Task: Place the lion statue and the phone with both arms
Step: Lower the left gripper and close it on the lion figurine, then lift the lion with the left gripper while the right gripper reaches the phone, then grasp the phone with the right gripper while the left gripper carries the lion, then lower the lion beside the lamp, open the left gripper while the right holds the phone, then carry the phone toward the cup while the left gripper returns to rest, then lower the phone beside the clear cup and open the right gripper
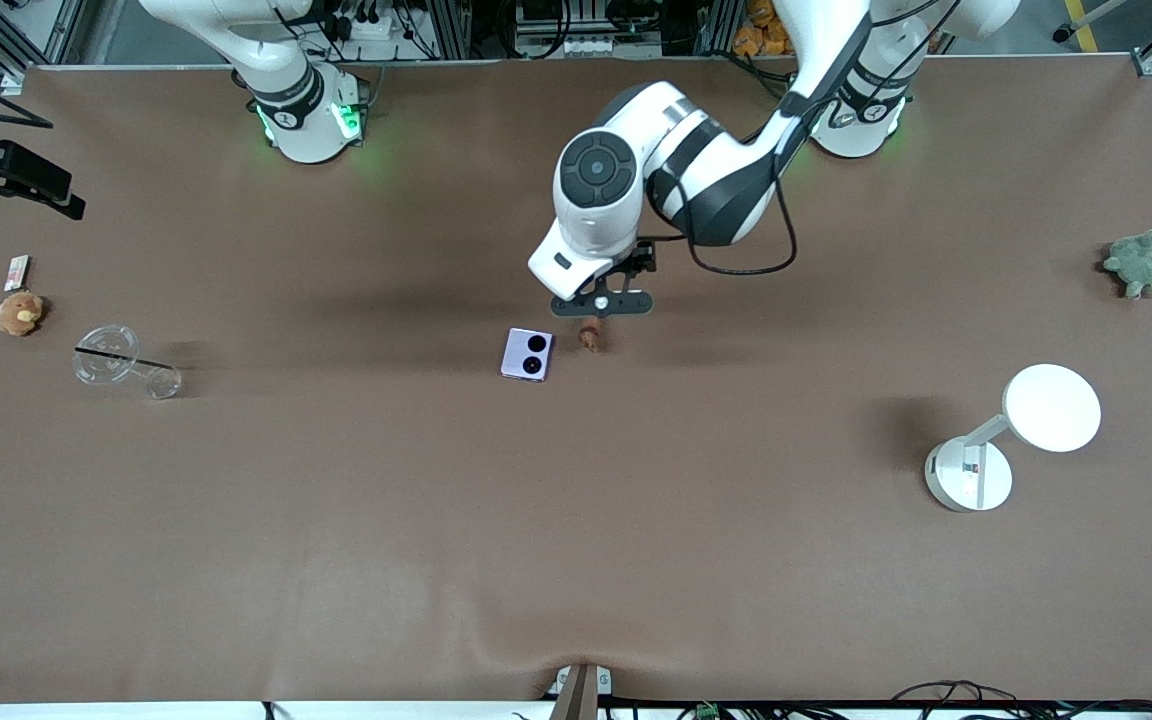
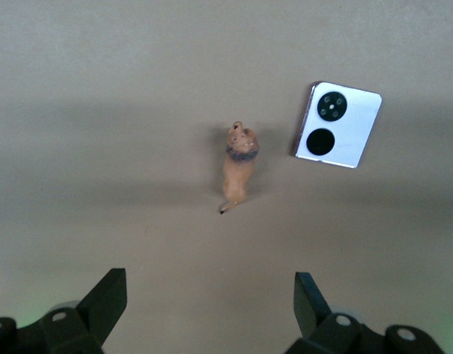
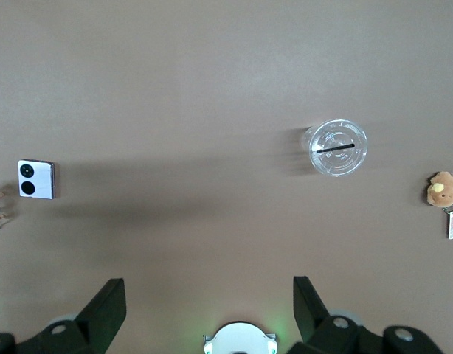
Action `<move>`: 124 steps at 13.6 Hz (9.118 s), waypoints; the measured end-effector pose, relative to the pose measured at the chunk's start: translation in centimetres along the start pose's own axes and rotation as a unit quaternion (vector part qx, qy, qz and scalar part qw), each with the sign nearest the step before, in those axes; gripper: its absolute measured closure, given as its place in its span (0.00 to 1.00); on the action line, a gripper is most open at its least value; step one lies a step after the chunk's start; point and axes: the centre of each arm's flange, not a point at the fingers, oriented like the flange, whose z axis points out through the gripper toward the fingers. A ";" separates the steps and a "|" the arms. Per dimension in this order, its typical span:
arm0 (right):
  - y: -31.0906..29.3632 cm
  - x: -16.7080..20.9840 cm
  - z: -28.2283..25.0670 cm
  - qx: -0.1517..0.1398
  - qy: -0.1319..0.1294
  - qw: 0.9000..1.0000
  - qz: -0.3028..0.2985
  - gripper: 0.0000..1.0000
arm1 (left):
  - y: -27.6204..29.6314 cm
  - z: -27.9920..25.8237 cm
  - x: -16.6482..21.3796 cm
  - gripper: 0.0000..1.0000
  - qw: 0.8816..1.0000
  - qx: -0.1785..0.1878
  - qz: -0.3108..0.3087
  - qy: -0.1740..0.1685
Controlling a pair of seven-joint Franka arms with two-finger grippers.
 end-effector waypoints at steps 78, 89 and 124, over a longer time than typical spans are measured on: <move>-41.6 1.7 49.6 0.023 0.005 0.999 0.031 0.00 | -36.6 4.5 27.1 0.00 0.990 0.031 0.085 0.112; -41.8 1.6 49.5 0.020 0.006 0.999 0.028 0.15 | -40.4 -5.4 10.3 0.00 0.996 0.019 0.077 0.049; 4.8 12.6 48.5 -0.002 -0.098 0.995 -0.027 0.15 | -46.5 -28.5 2.8 0.00 0.992 0.021 0.078 0.098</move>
